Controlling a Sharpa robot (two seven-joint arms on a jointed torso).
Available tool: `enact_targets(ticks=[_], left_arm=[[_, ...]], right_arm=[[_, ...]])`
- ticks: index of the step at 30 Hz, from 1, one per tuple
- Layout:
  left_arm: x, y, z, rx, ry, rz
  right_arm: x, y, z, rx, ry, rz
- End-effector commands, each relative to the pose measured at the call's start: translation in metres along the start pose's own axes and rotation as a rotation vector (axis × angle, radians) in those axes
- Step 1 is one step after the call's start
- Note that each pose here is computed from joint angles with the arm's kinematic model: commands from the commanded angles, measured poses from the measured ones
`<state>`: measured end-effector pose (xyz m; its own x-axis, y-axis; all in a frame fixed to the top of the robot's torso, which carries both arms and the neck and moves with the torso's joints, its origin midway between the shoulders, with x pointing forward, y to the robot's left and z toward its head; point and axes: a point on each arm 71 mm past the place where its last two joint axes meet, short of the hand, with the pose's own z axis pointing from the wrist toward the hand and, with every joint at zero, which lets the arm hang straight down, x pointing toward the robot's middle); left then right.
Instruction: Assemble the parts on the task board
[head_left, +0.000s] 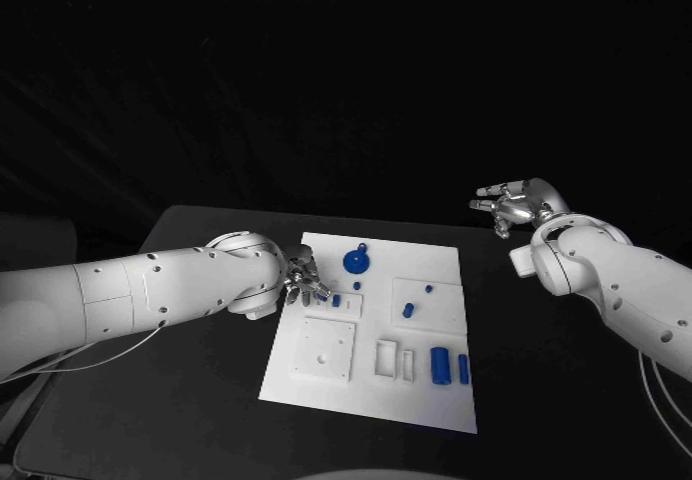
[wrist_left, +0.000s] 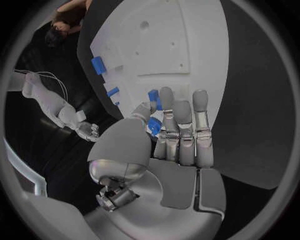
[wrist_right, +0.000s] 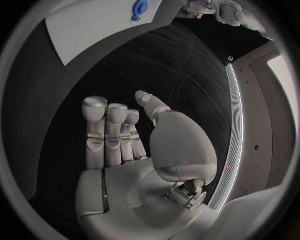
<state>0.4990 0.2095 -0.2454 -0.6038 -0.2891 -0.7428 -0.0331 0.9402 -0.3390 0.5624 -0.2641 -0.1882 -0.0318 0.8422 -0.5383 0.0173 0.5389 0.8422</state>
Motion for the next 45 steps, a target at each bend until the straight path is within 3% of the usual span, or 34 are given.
enact_targets(ticks=[1,23,45], left_arm=[[0.0001,-0.0043,0.0014,0.037,-0.01,0.02],[0.002,0.0003,0.0059,0.008,0.04,0.101],[0.0005,0.0034,0.0067,-0.006,0.038,0.121]], right_arm=[[0.0021,0.0008,-0.0001,-0.007,0.017,-0.007],[0.0024,0.0006,-0.0001,-0.005,0.02,-0.008],[0.0022,-0.0003,0.0001,-0.001,0.024,-0.009]])
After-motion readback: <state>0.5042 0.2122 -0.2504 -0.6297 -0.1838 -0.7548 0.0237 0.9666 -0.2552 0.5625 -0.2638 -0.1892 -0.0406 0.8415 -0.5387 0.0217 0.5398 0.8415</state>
